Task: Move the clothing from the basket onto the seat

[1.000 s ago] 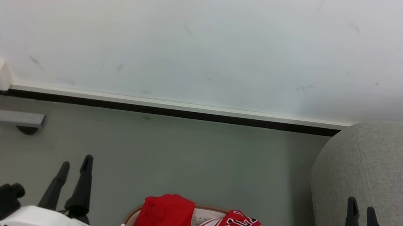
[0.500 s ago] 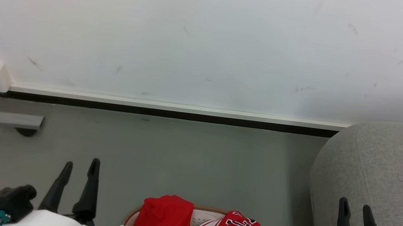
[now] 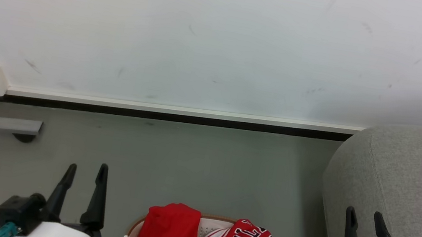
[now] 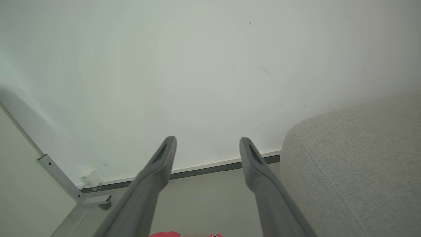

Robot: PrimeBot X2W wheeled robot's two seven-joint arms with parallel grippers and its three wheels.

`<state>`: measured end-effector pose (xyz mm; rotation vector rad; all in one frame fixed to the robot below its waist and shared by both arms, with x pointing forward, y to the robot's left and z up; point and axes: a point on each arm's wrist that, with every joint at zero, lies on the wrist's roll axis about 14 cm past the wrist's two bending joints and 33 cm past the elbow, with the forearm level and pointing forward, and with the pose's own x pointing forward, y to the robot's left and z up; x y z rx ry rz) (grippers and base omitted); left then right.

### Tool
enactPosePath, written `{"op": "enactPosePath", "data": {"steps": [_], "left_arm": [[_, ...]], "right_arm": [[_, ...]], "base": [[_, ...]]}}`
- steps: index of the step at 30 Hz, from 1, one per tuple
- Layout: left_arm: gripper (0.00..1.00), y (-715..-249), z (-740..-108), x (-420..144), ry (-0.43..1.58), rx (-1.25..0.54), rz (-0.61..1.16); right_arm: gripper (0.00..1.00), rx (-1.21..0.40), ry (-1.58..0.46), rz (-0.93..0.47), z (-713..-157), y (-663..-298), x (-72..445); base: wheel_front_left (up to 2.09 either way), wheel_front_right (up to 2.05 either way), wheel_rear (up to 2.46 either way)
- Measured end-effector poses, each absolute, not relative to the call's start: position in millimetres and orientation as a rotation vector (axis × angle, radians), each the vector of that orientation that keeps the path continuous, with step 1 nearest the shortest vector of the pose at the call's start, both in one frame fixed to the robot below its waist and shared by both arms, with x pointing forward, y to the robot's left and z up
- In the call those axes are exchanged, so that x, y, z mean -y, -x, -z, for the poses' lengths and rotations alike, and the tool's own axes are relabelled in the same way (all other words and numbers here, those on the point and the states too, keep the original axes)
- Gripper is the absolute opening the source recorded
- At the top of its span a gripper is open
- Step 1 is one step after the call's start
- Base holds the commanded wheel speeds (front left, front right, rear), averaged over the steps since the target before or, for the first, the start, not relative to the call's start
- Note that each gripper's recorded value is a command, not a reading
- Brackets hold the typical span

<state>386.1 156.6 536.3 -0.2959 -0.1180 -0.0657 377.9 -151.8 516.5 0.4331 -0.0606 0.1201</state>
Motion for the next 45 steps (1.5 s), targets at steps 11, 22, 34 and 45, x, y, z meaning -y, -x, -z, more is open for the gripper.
{"op": "enactPosePath", "data": {"steps": [11,22,34,45], "left_arm": [[1.00,-386.3,-541.7,-150.2,0.199,0.148,0.088],[1.00,-385.2,-544.1,-146.5,0.116,0.172,0.103],[1.00,-384.6,-547.6,-141.9,0.028,0.200,0.120],[1.00,-384.5,-549.5,-138.3,-0.010,0.214,0.132]], "right_arm": [[1.00,0.079,-0.356,-0.140,-519.0,-376.8,146.8],[1.00,0.106,-0.286,-0.162,-524.0,-376.4,141.6],[1.00,0.129,-0.214,-0.187,-527.7,-375.4,135.5],[1.00,0.145,-0.183,-0.199,-530.6,-374.5,132.5]], "base": [[0.00,0.00,0.00],[0.00,0.00,0.00],[0.00,0.00,0.00],[0.00,0.00,0.00]]}}
